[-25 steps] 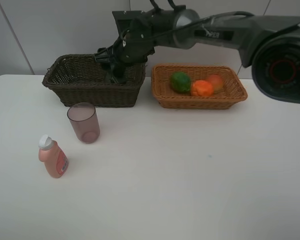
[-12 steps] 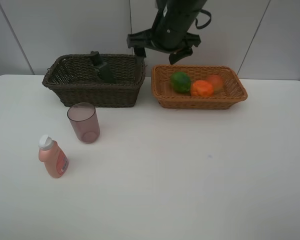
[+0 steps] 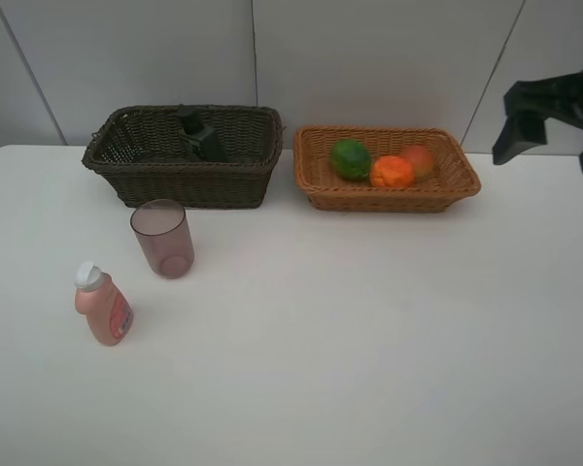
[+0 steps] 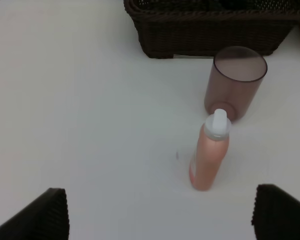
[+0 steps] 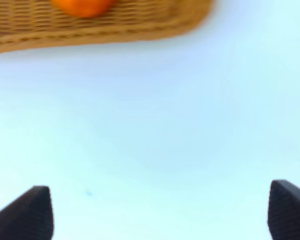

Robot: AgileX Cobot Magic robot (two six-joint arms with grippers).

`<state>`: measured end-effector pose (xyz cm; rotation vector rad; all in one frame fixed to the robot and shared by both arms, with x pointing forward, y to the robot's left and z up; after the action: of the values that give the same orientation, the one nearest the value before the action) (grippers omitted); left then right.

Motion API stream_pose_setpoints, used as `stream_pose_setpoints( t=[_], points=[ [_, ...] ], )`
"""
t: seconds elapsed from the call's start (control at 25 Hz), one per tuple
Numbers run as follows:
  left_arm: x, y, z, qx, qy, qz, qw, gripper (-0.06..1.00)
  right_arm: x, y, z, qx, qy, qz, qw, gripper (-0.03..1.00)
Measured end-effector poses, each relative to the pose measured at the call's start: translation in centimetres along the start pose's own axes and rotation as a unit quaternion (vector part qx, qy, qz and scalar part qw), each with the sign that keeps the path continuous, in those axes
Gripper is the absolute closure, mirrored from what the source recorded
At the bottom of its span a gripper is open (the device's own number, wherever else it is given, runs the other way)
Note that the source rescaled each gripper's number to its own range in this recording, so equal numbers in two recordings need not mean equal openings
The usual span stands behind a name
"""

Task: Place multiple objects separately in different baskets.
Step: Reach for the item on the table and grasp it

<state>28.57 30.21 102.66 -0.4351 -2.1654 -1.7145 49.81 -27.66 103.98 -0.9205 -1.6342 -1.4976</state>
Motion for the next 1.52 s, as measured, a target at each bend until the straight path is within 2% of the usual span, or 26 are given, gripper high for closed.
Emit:
stream_pose_setpoints(
  t=[0.16,0.4,0.68,0.84,1.0,1.12,1.32,1.52],
  points=[
    [0.0,0.0,0.0,0.0,0.0,0.0,1.0,-0.02,5.8,-3.4,-2.4,-0.002,-0.021,-0.056,0.998,0.1],
    [0.0,0.0,0.0,0.0,0.0,0.0,1.0,-0.02,12.3,-9.4,-2.8,0.024,-0.03,-0.17,0.985,0.1],
    [0.0,0.0,0.0,0.0,0.0,0.0,1.0,-0.02,14.7,-15.7,-2.8,0.027,-0.036,-0.269,0.962,0.1],
    [0.0,0.0,0.0,0.0,0.0,0.0,1.0,-0.02,13.8,-17.9,-2.7,0.025,-0.037,-0.298,0.954,0.1],
    [0.0,0.0,0.0,0.0,0.0,0.0,1.0,-0.02,11.2,-19.0,-2.5,0.027,-0.036,-0.307,0.951,0.1],
    [0.0,0.0,0.0,0.0,0.0,0.0,1.0,-0.02,9.6,-19.4,-2.3,0.033,-0.036,-0.297,0.954,0.1],
    [0.0,0.0,0.0,0.0,0.0,0.0,1.0,-0.02,9.6,-19.2,-2.3,0.035,-0.038,-0.303,0.952,0.1],
    [0.0,0.0,0.0,0.0,0.0,0.0,1.0,-0.02,9.5,-19.3,-2.6,0.016,-0.058,-0.299,0.952,0.1]
  ],
)
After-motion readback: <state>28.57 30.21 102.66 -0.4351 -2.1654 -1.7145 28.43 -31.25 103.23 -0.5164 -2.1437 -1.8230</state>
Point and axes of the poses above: a point on each arm's last joint axis where the gripper is mounted, x pointing back along that axis away from the gripper, z along the wrist's bending axis when the last joint is at zero, y = z × x, the point moved 6 cm from there along -x, pointing out along that axis toward the gripper, and after that the axes turned 10 degrees about x, right-handed, at the moved point
